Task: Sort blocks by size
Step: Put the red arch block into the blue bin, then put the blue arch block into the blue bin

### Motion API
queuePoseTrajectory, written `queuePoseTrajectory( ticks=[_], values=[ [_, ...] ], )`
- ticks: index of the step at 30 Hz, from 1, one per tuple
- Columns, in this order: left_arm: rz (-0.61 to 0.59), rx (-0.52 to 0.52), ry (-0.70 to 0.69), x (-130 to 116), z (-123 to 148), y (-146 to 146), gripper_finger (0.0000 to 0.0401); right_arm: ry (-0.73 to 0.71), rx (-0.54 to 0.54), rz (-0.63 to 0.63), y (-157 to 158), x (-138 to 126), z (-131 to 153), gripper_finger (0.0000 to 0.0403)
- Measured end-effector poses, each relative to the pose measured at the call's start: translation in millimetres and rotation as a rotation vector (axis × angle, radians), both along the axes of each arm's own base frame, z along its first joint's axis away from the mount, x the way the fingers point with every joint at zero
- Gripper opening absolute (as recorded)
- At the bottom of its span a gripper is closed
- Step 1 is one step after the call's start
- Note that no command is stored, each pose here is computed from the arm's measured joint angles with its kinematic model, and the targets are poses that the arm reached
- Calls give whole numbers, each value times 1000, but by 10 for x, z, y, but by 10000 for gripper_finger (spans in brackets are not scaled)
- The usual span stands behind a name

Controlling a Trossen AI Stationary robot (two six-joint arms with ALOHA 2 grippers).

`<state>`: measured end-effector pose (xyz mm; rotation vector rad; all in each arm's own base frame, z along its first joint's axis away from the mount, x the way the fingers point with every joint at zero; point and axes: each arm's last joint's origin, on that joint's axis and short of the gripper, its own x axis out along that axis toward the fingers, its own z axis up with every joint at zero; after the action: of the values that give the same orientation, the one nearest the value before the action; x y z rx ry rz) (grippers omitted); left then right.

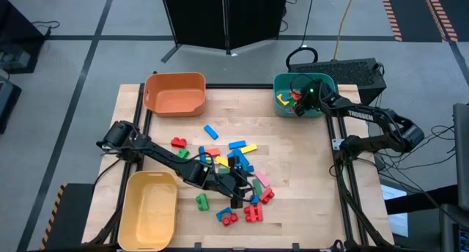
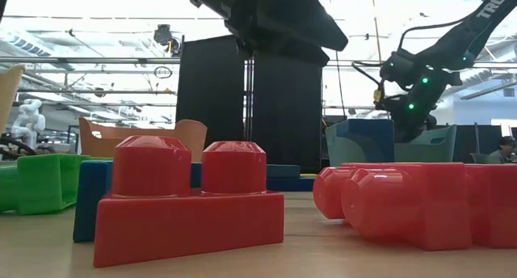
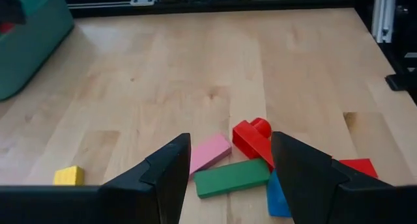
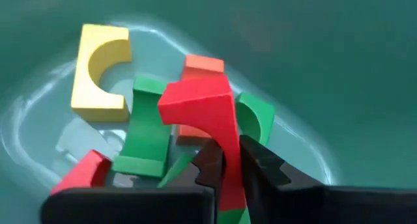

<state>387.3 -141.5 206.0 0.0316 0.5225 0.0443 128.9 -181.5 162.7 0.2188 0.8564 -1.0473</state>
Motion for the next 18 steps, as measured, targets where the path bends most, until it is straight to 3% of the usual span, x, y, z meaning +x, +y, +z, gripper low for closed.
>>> queuePoseTrajectory(
  ticks=[14, 18],
  values=[
    [-79, -48, 66, -37, -44, -45, 212, -43, -28, -14, -16, 16, 36, 86],
    [-80, -36, 104, -43, -114, -44, 212, -127, -59, 57, 34, 82, 140, 90]
  ],
)
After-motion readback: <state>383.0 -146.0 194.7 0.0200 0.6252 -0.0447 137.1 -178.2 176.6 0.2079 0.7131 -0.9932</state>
